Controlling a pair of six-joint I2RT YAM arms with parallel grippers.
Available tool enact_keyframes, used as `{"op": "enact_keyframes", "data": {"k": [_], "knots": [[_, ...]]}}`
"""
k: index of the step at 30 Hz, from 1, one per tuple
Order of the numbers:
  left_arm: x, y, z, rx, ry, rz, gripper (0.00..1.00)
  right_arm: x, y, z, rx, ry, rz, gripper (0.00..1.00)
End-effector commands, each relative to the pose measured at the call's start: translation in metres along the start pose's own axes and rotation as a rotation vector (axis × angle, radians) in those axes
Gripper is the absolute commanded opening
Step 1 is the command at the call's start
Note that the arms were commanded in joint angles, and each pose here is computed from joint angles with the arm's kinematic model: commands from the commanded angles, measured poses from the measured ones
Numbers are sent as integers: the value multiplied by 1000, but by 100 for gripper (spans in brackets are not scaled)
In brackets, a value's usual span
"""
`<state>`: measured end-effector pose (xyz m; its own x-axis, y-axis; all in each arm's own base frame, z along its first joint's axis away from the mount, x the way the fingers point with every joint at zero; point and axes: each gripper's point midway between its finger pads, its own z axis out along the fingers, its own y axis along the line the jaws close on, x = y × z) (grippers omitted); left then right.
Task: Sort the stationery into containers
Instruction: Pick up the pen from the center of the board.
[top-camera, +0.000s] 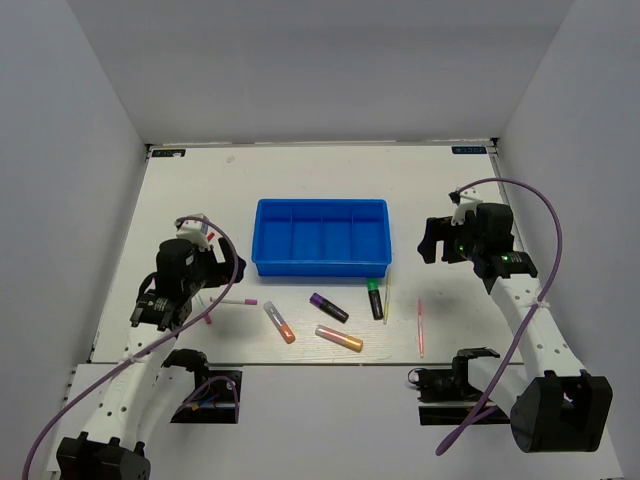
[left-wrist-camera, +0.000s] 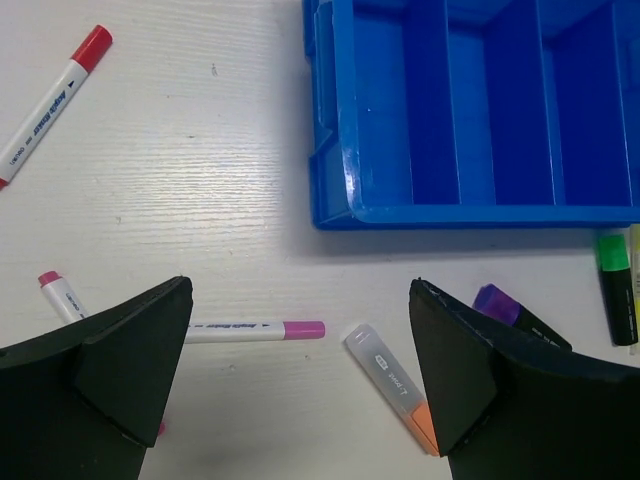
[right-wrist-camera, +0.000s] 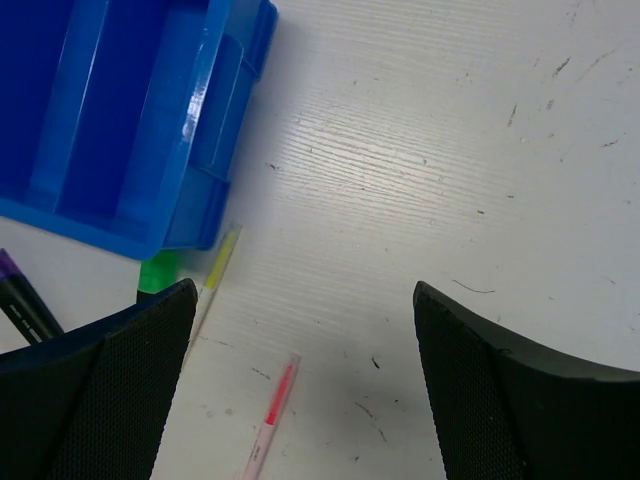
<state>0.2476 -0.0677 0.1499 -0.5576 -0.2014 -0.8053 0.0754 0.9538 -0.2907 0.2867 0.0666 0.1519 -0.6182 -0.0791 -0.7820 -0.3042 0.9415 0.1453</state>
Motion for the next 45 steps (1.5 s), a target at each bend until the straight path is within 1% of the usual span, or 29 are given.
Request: {"op": "enact_keyframes", "data": {"k": [1, 11, 13, 14, 15, 16, 17, 18, 19, 20, 21, 22, 23, 24, 25, 26, 27, 28, 29, 30, 32, 33, 34, 36, 38, 39, 40, 42, 45], "knots": [[-3, -9, -1, 45, -8, 14, 100, -11, 6, -2, -30, -29, 19, 90], [2, -9, 4, 44, 20, 9, 100, -4, 8, 1, -50, -18, -3, 90], [4, -7, 7, 38, 37, 10, 100, -2, 12, -1, -82, -9, -57, 88], [5, -7, 9, 38, 47, 14, 100, 0, 24, -3, -151, 0, -86, 81], [6, -6, 11, 36, 52, 23, 95, -3, 29, -6, -179, -1, -85, 63], [9, -5, 14, 32, 78, 32, 88, -3, 35, -9, -222, 3, -123, 7], [4, -6, 16, 30, 87, 40, 65, 1, 39, -13, -246, 48, -113, 0], [4, -7, 17, 29, 102, 44, 49, -10, 41, -18, -250, 38, -110, 0], [9, -3, 21, 13, 140, 43, 33, -13, 44, -20, -262, 40, -105, 7], [0, -6, 22, 8, 149, 54, 17, -21, 45, -25, -265, 47, -100, 36], [3, 0, 26, -21, 175, 52, 15, -23, 46, -25, -267, 46, -97, 63], [-5, -2, 26, -25, 171, 56, 17, -26, 46, -26, -266, 37, -95, 81], [-6, 1, 28, -46, 194, 68, 52, -25, 47, -25, -267, 35, -82, 82], [-4, 5, 32, -64, 218, 69, 66, -25, 48, -25, -271, 29, -77, 82], [-12, 8, 33, -86, 205, 89, 69, -28, 48, -23, -271, 7, -68, 79], [-11, 13, 37, -104, 234, 118, 73, -16, 47, -17, -273, 17, -58, 71], [-6, 19, 47, -126, 278, 141, 73, -15, 48, -15, -281, 1, -66, 65], [-6, 27, 48, -167, 290, 157, 70, -8, 46, -13, -279, 11, -84, 59], [2, 34, 55, -192, 341, 175, 69, -7, 45, -13, -270, 9, -88, 44], [-6, 35, 64, -203, 357, 204, 66, -4, 44, -14, -264, 12, -92, 37], [-5, 49, 67, -280, 397, 230, 62, -2, 46, -13, -276, 11, -96, 28], [-6, 55, 77, -307, 438, 252, 57, -1, 48, -14, -290, 10, -102, 28], [-7, 60, 80, -335, 443, 265, 55, 0, 53, -14, -317, 10, -103, 28], [-10, 68, 89, -368, 461, 302, 53, 1, 52, -16, -319, 15, -102, 47], [-13, 78, 95, -401, 462, 318, 53, 1, 53, -17, -322, 14, -117, 62], [-17, 79, 96, -406, 457, 315, 61, 1, 54, -18, -325, 16, -118, 64], [-16, 84, 100, -419, 469, 307, 64, 2, 56, -20, -334, 16, -117, 64], [-23, 90, 104, -430, 452, 290, 68, 1, 60, -22, -358, 17, -117, 66], [-21, 100, 112, -443, 465, 262, 74, 3, 64, -24, -386, 22, -112, 66]]}}
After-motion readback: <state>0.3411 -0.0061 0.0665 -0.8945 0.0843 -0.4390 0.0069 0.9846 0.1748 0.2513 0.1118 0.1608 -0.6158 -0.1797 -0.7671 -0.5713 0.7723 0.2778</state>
